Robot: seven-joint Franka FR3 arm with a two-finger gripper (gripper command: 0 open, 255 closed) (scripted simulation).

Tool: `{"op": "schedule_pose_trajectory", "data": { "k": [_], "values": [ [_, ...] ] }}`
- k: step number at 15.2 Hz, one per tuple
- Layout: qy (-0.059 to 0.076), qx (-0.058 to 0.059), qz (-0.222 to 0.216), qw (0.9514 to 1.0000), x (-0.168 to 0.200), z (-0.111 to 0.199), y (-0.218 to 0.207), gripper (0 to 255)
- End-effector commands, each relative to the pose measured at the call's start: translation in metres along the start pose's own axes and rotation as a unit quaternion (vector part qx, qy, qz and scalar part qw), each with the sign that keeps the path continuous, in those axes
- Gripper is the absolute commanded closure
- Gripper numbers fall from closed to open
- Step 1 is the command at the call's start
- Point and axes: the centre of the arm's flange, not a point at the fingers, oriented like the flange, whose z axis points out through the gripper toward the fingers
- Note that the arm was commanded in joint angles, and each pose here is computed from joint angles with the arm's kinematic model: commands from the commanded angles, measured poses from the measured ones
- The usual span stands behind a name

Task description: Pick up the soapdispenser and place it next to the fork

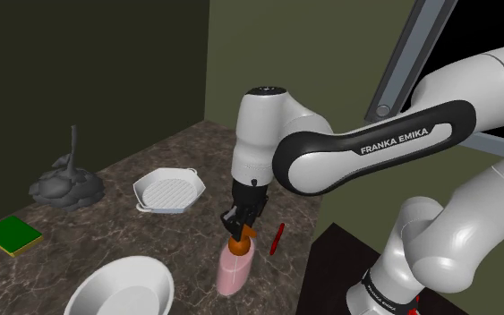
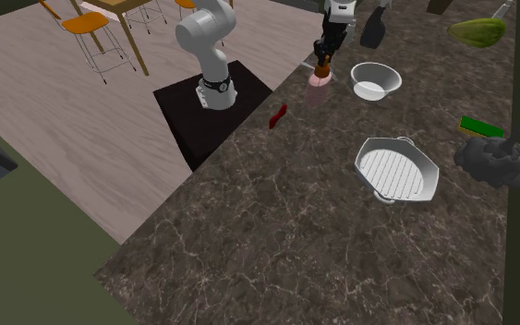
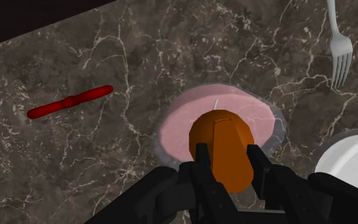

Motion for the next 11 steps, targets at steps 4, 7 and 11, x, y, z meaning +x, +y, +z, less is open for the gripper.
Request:
{"op": "schedule_pose_trajectory", "data": {
  "k": [4,7,11],
  "values": [
    [0.000,0.000,0.000,1.0000,0.000,0.000,0.000,0],
    [0.000,0.000,0.000,1.0000,0.000,-0.013,0.000,0],
    [0.000,0.000,0.000,1.0000,0.000,-0.050,0.000,0]
  ]
}}
